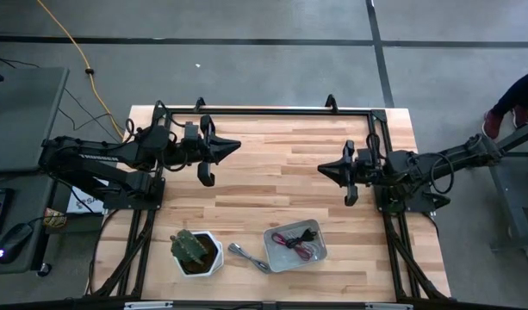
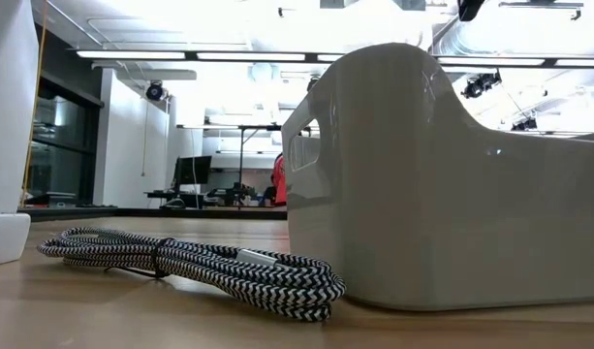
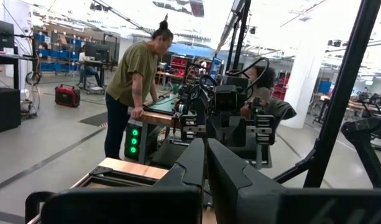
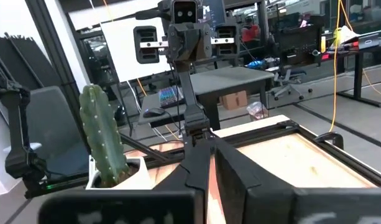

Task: Pick and place USB-C Cables
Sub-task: Put the black and white charger cable into the gray bin

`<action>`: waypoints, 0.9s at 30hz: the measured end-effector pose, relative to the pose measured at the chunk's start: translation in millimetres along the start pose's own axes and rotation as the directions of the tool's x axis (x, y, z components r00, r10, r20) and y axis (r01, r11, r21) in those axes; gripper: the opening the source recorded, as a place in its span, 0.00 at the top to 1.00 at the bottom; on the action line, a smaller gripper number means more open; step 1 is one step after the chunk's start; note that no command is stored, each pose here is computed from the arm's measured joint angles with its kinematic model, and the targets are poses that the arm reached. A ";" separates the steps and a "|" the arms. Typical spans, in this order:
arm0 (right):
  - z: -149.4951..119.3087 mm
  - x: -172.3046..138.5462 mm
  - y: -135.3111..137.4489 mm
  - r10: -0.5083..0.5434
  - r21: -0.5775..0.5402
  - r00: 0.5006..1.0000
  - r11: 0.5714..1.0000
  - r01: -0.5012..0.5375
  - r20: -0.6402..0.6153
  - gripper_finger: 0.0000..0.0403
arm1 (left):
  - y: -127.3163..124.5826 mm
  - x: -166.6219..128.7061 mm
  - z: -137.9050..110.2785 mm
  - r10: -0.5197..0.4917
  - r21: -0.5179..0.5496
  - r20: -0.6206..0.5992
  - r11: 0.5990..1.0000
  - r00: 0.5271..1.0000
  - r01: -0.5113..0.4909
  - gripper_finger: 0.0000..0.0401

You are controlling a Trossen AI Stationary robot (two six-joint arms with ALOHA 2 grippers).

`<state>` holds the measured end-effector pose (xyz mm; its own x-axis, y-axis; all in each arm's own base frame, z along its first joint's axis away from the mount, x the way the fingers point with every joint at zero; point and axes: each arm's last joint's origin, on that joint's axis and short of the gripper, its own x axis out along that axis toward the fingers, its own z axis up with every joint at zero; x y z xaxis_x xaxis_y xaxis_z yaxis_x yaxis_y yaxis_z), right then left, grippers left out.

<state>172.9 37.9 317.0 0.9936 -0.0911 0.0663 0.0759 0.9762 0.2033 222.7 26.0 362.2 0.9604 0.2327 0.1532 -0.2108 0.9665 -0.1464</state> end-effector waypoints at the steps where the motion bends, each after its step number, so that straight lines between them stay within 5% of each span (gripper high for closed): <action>1: 0.0 0.0 0.0 0.000 -0.002 1.000 1.000 0.000 0.000 0.96 | -0.1 0.0 0.0 0.000 0.000 0.000 1.000 1.000 0.000 1.00; 27: -0.1 0.0 0.4 0.014 0.002 1.000 1.000 -0.014 -0.003 1.00 | 0.0 3.9 -4.1 0.002 0.002 -0.015 1.000 1.000 -0.002 1.00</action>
<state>172.9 38.4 317.0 0.9948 -0.0765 0.0668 0.0614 0.9770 0.2044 227.1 26.4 358.7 0.9627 0.2329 0.1379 -0.2131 0.9663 -0.1446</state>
